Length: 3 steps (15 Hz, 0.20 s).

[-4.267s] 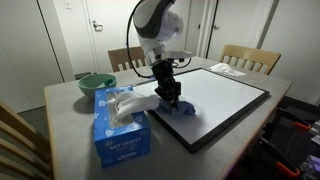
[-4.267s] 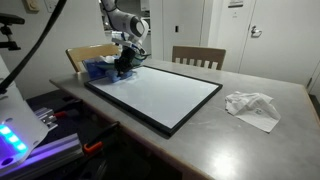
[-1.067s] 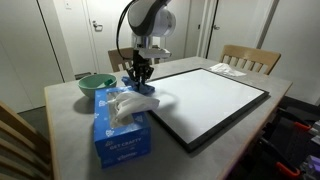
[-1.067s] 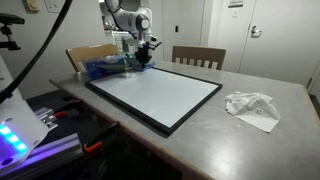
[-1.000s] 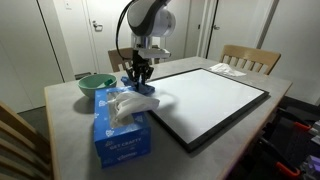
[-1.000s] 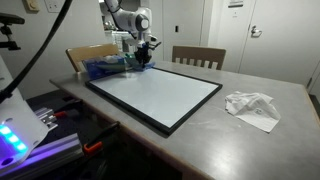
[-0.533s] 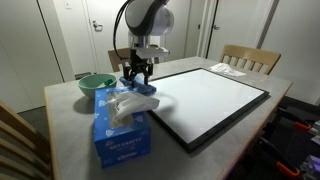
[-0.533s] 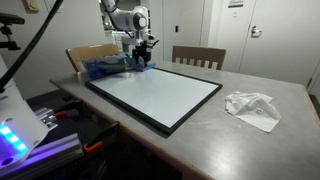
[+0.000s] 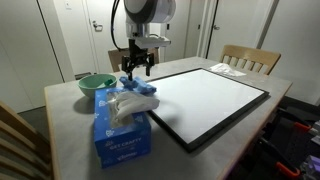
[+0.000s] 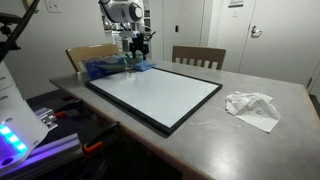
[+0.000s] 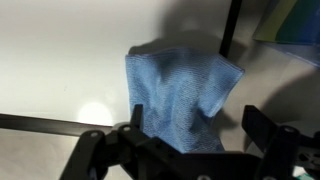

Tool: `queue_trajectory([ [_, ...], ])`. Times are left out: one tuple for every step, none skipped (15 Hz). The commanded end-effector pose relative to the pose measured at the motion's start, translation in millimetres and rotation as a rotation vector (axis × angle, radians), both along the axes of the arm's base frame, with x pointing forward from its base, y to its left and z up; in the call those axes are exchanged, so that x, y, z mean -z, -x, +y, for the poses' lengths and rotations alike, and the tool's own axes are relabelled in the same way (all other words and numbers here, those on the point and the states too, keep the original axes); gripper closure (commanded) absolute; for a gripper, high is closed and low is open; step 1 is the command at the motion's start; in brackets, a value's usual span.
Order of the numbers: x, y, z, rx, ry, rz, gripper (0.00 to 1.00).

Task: Use the blue cloth to wipe the whiteboard

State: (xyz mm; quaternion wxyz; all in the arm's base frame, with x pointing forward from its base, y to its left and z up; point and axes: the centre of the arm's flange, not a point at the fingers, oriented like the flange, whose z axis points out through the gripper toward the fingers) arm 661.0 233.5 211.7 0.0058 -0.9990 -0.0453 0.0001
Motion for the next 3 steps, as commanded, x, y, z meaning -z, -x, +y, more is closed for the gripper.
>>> queue_trajectory([
  [-17.6, 21.9, 0.2, 0.012, 0.023, 0.027, 0.0],
  [-18.3, 24.6, 1.1, 0.009, 0.02, 0.024, 0.0],
  [-19.9, 26.0, 1.3, 0.005, 0.011, 0.021, 0.0],
])
